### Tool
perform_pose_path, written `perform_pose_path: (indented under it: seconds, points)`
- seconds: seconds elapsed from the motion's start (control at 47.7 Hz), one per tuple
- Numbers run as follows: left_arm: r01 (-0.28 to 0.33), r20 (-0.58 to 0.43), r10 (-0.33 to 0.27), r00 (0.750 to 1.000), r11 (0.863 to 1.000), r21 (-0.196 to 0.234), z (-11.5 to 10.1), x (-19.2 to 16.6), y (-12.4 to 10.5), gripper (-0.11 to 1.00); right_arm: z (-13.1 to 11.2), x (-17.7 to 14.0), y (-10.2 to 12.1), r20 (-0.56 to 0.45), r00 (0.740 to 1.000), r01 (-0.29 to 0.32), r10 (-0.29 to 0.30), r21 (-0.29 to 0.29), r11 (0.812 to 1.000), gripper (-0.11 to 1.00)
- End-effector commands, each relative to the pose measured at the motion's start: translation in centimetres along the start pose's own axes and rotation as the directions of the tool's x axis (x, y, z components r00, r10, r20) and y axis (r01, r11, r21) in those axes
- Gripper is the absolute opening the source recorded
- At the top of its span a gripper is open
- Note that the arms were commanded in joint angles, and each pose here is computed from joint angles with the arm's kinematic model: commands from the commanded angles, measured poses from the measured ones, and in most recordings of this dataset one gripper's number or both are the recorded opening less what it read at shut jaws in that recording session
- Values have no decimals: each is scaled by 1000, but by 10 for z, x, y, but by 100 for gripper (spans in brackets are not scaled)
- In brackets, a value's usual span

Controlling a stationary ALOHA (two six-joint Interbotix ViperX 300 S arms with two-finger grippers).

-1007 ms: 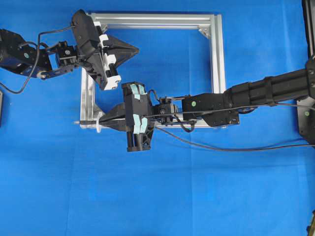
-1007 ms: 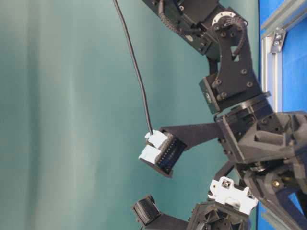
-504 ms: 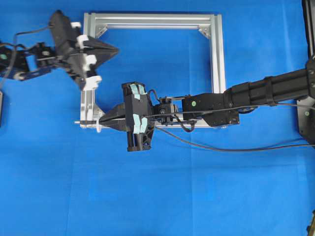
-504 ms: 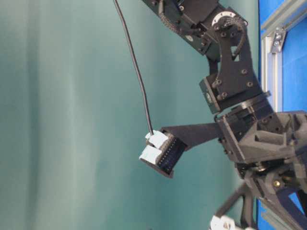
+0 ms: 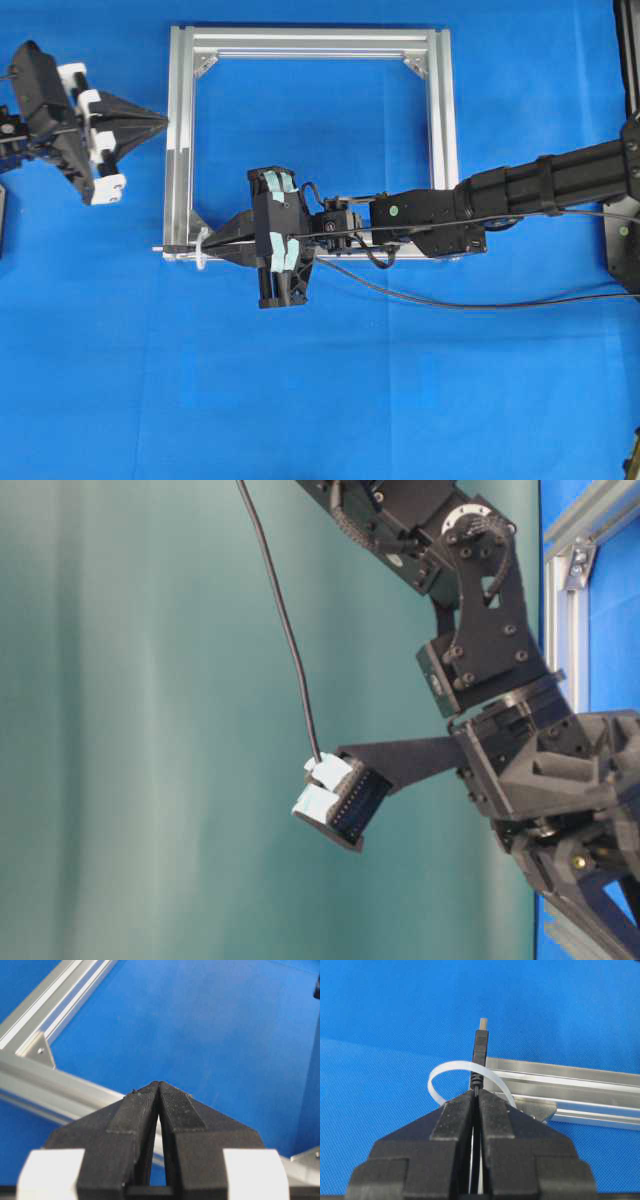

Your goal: Insert the wire through the string loop located on the left side.

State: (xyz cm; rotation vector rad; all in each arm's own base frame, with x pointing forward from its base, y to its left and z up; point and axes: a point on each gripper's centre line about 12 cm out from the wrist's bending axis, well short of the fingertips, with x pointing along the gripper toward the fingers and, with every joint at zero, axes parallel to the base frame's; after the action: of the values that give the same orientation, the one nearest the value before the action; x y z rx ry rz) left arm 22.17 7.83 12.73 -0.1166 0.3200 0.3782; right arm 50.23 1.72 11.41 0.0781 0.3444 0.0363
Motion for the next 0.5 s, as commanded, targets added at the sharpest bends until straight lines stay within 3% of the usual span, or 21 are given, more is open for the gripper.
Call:
perform_pose_path:
  seconds: [0.0, 0.21, 0.357, 0.483]
  points:
    - [1, 25, -1, 1000, 1000, -2, 4, -6, 1, 0, 18, -1, 1, 44, 999, -2, 2, 1, 1000, 0]
    - [30, 0, -30, 1000, 1000, 8, 3, -4, -7, 0, 18, -1, 0, 43, 999, -1, 1, 2, 1000, 0]
    - [110, 4, -111, 994, 993, 43, 4, -6, -26, 0, 18, -1, 0, 44, 999, -1, 1, 0, 1000, 0]
    - [208, -3, -208, 978, 975, 78, -1, -17, -47, 0, 18, -1, 0, 45, 999, -1, 1, 2, 1000, 0]
